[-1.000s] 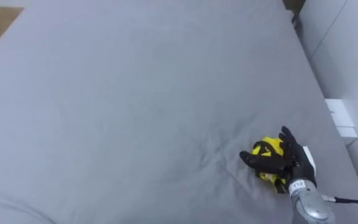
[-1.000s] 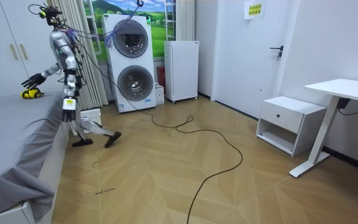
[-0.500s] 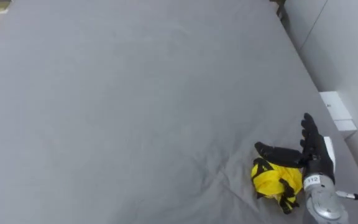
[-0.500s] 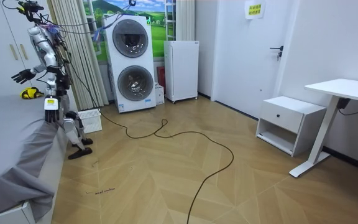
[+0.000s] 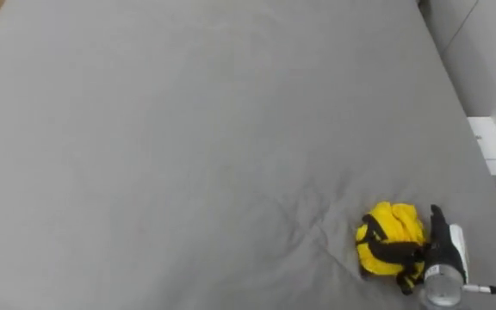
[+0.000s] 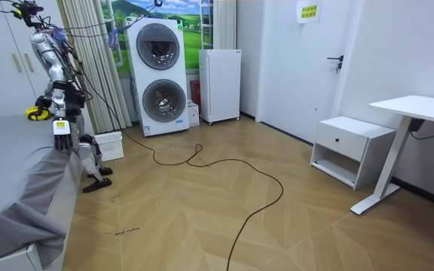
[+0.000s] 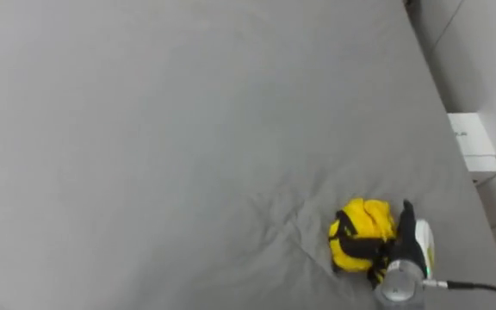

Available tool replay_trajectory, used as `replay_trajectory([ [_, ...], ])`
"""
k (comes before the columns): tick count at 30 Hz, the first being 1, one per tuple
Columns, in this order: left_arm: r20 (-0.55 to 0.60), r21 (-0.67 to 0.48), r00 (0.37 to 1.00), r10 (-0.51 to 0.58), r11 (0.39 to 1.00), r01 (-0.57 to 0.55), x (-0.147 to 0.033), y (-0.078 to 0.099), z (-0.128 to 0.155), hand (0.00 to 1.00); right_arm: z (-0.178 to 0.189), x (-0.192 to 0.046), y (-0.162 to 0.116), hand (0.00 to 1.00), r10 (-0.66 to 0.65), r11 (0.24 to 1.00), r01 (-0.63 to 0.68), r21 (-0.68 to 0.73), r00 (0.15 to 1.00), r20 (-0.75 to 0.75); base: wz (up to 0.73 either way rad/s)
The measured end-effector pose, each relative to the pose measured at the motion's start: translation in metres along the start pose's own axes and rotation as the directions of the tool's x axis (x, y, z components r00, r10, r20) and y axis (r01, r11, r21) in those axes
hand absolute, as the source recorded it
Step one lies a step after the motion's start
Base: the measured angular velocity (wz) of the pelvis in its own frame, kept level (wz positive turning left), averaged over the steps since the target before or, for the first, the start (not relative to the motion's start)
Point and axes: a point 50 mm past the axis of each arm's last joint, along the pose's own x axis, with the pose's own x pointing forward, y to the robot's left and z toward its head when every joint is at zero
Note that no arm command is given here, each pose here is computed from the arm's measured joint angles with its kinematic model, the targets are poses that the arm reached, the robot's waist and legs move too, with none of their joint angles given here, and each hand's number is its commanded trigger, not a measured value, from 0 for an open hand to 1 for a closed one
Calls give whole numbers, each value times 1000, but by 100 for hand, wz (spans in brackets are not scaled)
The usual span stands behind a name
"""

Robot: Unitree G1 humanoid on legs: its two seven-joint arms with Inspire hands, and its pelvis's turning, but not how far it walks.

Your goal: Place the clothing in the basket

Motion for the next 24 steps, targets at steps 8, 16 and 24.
replay_trajectory([
  [8,17,14,1000,6,1000,-7,0,11,-1,0,-21,3,-7,10,4,996,-12,-88,997,-81,15],
  [16,18,36,1000,19,999,-20,2,21,5,0,-23,11,-36,100,-88,980,71,-185,993,-80,10],
  [24,40,57,999,13,998,-15,3,17,15,0,-20,16,-61,100,-182,979,170,-108,977,-111,5],
])
